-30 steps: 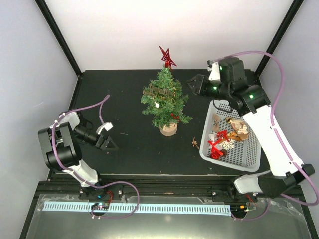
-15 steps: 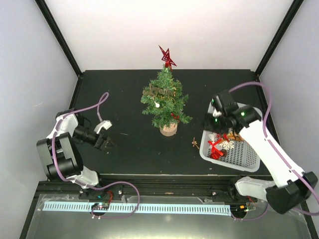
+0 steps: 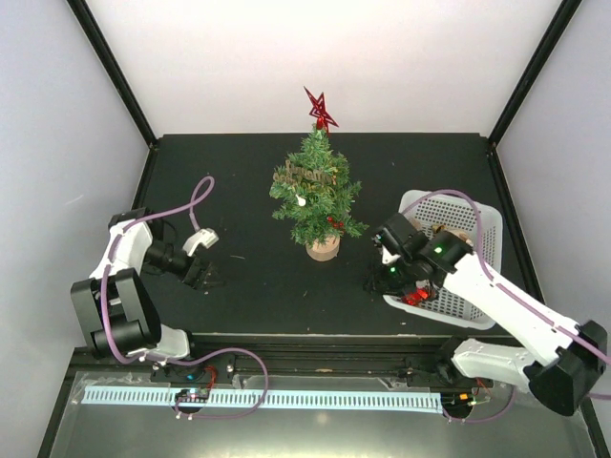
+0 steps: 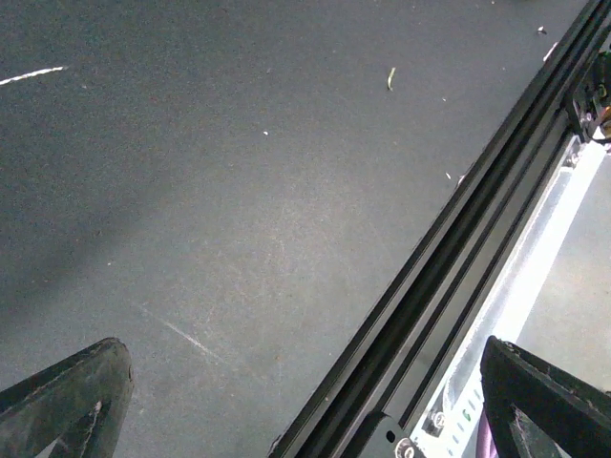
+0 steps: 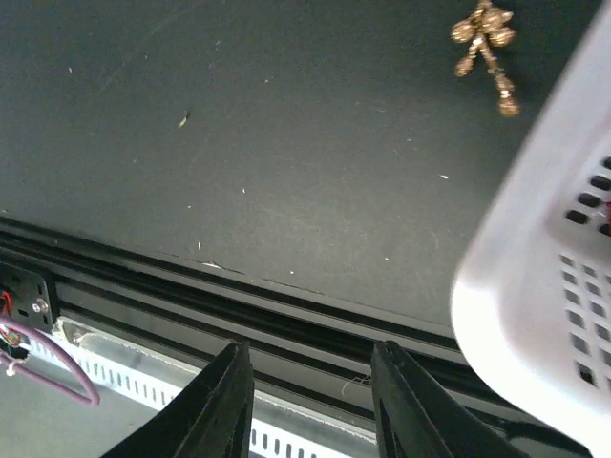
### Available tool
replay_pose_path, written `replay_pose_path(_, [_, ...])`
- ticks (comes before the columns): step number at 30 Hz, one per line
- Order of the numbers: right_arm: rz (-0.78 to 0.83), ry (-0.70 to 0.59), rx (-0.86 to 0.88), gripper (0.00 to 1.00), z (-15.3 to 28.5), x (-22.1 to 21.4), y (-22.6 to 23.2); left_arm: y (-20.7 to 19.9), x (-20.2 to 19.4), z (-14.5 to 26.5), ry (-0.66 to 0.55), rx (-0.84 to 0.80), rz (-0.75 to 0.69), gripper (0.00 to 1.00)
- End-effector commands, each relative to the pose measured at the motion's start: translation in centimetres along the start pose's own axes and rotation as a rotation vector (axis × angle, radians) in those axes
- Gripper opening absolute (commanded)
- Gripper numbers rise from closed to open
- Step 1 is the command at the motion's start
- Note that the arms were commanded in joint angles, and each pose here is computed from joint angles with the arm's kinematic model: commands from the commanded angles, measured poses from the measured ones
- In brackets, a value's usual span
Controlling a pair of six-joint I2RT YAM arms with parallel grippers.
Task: Decorate the small christmas tree
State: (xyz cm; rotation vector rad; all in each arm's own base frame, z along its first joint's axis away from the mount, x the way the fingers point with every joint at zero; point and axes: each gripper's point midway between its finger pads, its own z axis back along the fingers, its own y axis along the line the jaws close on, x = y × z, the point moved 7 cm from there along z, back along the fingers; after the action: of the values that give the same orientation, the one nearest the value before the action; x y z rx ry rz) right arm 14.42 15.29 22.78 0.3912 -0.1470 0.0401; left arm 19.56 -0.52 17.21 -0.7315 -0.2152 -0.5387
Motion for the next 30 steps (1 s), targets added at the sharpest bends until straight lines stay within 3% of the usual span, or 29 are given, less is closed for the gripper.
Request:
replay_pose_path(1, [0.033, 0.023, -0.021, 0.36, -2.4, 0.7, 0.8, -0.4, 0.4, 0.0, -0.013, 0.023, -0.044, 0.99])
replay_pose_path(4, [-0.002, -0.029, -0.159, 0.38, -3.6, 1.8, -0.4, -0.7, 0.4, 0.2, -0.018, 0.033, -0.058, 0.99])
replay_pose_path(11, [-0.039, -0.019, -0.297, 0.41, -7.6, 3.2, -1.5, -0.9, 0.3, 0.2, -0.025, 0.037, -0.074, 0.99])
replay_pose_path(19, [-0.133, -0.058, -0.459, 0.44, -8.5, 2.9, -4.8, -1.0, 0.3, 0.3, -0.029, 0.041, -0.082, 0.99])
replay_pose_path(30, [-0.161, -0.113, -0.275, 0.46, -9.6, 4.5, -5.9, -0.9, 0.2, 0.1, -0.019, 0.015, -0.075, 0.99])
